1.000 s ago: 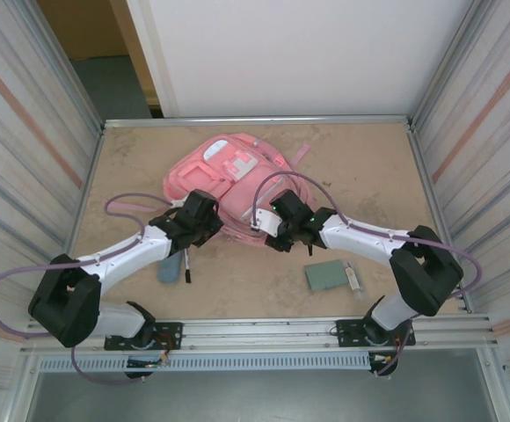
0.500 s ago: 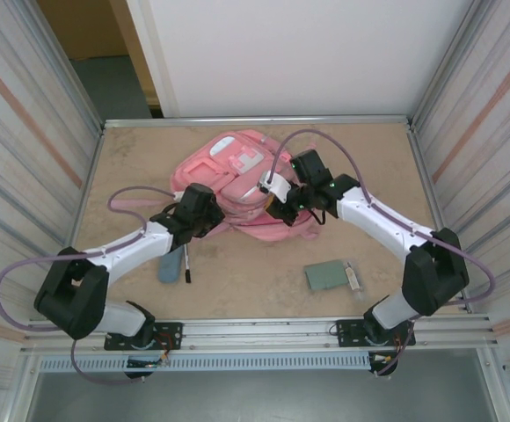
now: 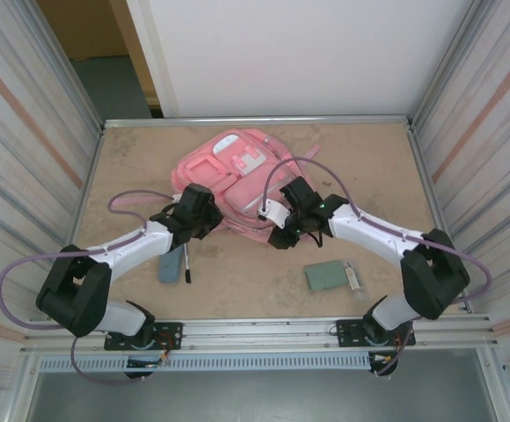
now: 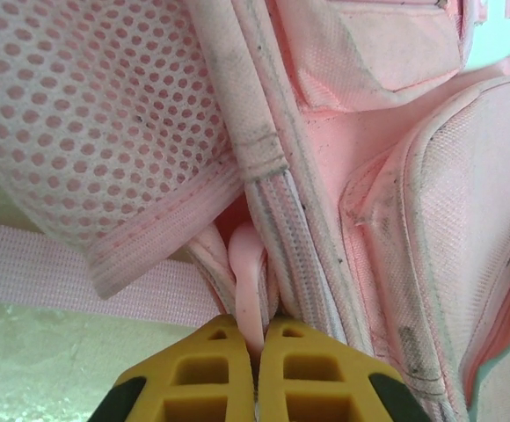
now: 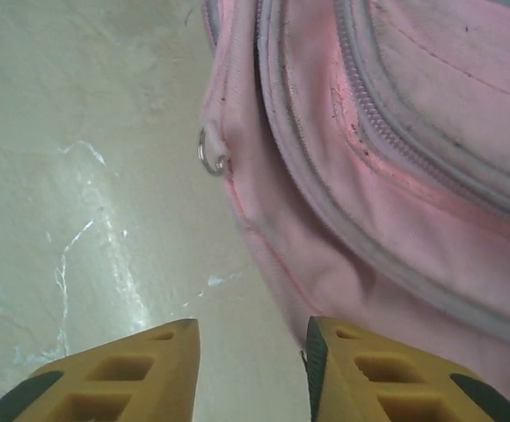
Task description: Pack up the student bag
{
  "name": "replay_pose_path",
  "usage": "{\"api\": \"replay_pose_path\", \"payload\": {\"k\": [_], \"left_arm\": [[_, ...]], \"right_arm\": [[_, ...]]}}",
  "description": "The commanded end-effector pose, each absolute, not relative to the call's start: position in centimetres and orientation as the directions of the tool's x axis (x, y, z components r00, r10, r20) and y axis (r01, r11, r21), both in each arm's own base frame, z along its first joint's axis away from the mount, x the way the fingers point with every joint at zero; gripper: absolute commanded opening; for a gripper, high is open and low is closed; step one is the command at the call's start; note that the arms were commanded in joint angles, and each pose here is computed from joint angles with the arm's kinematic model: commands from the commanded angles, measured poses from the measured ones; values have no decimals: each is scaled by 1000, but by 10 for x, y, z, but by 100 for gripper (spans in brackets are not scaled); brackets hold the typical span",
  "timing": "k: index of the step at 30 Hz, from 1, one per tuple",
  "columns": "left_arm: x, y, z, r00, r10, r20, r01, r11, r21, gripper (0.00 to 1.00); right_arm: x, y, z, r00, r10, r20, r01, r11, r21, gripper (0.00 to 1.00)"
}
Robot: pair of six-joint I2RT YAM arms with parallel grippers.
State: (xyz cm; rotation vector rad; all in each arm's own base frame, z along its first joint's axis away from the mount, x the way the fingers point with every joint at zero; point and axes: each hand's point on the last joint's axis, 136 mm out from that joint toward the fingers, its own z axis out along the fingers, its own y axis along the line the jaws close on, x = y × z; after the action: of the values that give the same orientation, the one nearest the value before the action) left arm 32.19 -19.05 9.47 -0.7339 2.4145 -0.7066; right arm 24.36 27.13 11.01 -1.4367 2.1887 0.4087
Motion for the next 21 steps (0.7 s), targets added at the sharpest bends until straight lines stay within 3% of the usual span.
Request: {"api": "replay_pose_path", "payload": {"k": [1,3,6,8,11,14,17,21], "left_arm": [[316,-206,111,-736,-626,-256,-327,661,-676,0],[310,-210,112,-745,-620,-247,-324,659,-679,0],[306,-215,116,-741,-633,-225,-330,635,-698,0],[306,-218,123,-743,-631,-223,-319,626,-711,0],[302,-219,130,-740,-627,-244,-307,638,-707,0],[299,-223,133,-749,-624,-222,-310,626,-715,0],[294,-228,137,-755,-628,-190,-312,598,-738,0],[287,-235,147,-767,-624,-148,-306,558,-771,0]], "right_arm": [[225,295,150,-221,-747,-628,-880,430,-203,56],[215,307,156,-253,-678,-690,-845,503,-183,57],[211,325,151,-446,-421,-790,-751,656,75,55],[213,333,143,-556,-275,-784,-669,708,226,55],[220,343,130,-732,-117,-671,-477,792,382,55],[217,356,117,-794,-58,-605,-376,829,413,56],[222,361,114,-755,-37,-654,-346,870,351,57],[248,343,106,-714,56,-698,-169,953,250,56]]}}
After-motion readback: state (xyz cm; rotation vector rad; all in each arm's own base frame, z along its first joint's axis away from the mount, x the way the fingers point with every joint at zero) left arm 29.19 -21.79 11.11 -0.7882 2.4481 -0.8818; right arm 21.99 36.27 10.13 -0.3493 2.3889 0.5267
